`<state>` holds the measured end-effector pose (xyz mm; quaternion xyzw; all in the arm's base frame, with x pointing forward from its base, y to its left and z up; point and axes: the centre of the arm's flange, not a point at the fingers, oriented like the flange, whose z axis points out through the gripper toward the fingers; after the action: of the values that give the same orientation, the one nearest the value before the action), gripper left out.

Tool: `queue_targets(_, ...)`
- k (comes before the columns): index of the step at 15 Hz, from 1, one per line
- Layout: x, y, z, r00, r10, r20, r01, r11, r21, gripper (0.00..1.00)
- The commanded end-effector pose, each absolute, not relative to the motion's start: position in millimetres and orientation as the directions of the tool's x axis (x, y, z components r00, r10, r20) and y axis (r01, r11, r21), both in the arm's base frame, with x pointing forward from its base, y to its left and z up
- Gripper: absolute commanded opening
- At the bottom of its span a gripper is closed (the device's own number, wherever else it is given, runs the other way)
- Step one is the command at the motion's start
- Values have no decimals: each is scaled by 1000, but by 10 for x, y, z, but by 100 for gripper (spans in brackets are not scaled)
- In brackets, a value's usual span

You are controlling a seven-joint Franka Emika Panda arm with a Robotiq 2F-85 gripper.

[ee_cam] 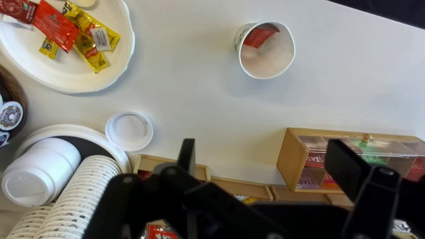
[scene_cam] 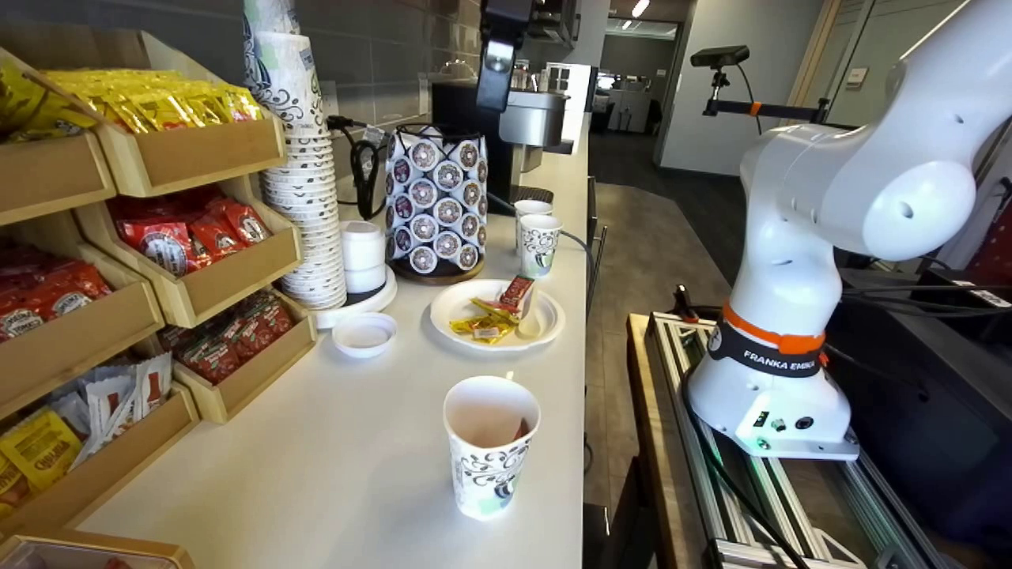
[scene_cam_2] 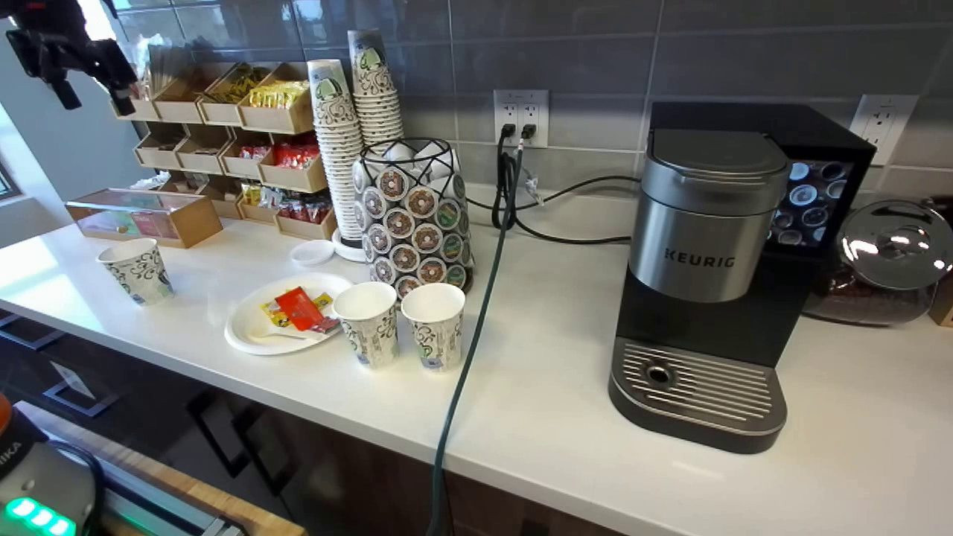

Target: Pick up one yellow sachet from the white paper plate and put it in the paper cup

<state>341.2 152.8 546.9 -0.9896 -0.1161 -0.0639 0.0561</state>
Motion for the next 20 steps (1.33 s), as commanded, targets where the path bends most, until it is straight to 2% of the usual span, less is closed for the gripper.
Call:
queue_targets(1,3655,1538,5155,991,115,70,123,-985,-122,100)
queue_targets(6,3711,1138,4717,991,-131,-25,-133,-980,-145,100)
queue_targets(12,3700,693,4216,896,-442,-48,-445,-892,-77,100)
queue_targets(17,3689,312,3907,901,-425,82,-433,-891,137,100)
queue_targets(18,3717,401,4051,910,-412,40,-414,-908,69,100)
queue_targets(20,3712,367,4027,909,-415,41,-417,-906,78,100)
